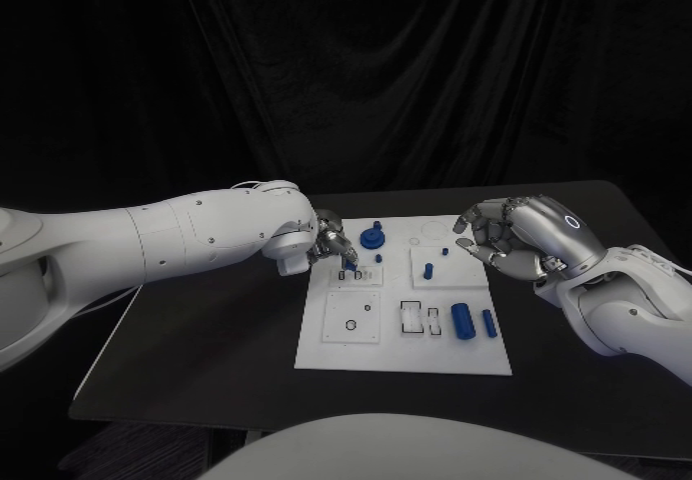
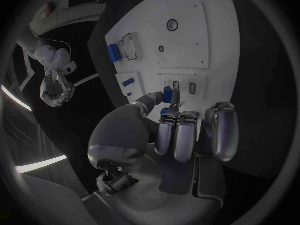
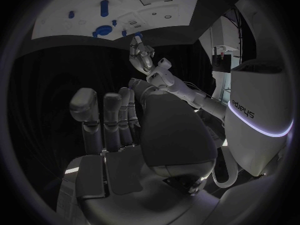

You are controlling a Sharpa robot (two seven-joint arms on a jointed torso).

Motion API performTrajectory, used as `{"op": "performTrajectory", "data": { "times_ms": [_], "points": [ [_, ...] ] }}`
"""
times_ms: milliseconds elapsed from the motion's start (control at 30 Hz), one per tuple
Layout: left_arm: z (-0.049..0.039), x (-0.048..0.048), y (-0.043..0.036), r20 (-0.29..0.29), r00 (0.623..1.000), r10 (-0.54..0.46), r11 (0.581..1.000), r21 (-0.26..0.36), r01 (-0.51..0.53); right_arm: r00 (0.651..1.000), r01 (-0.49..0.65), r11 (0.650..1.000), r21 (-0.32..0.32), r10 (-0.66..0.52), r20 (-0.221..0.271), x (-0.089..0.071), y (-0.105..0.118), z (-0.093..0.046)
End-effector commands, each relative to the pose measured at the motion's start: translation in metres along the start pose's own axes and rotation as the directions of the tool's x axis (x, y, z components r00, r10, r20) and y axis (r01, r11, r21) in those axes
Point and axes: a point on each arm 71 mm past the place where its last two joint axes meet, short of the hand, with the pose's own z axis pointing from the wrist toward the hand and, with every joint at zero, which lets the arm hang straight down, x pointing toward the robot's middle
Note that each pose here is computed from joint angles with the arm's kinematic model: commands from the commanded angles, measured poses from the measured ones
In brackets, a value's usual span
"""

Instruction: Assemble the parts on the task board

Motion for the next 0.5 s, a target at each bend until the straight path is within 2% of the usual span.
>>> {"op": "performTrajectory", "data": {
  "times_ms": [33, 500],
  "points": [
    [0.0017, 0.001, -0.0007, -0.033, 0.999, 0.027, 0.998, -0.053, -0.029, 1.0, -0.003, 1.0, 0.021, 0.003, -0.014, 0.0004, -0.0017, 0.0007],
    [0.0085, -0.0014, -0.0076, 0.016, 1.0, 0.007, 0.996, -0.087, -0.006, 1.0, 0.001, 1.0, 0.022, 0.0, -0.016, -0.0002, -0.0037, -0.001]
  ]
}}
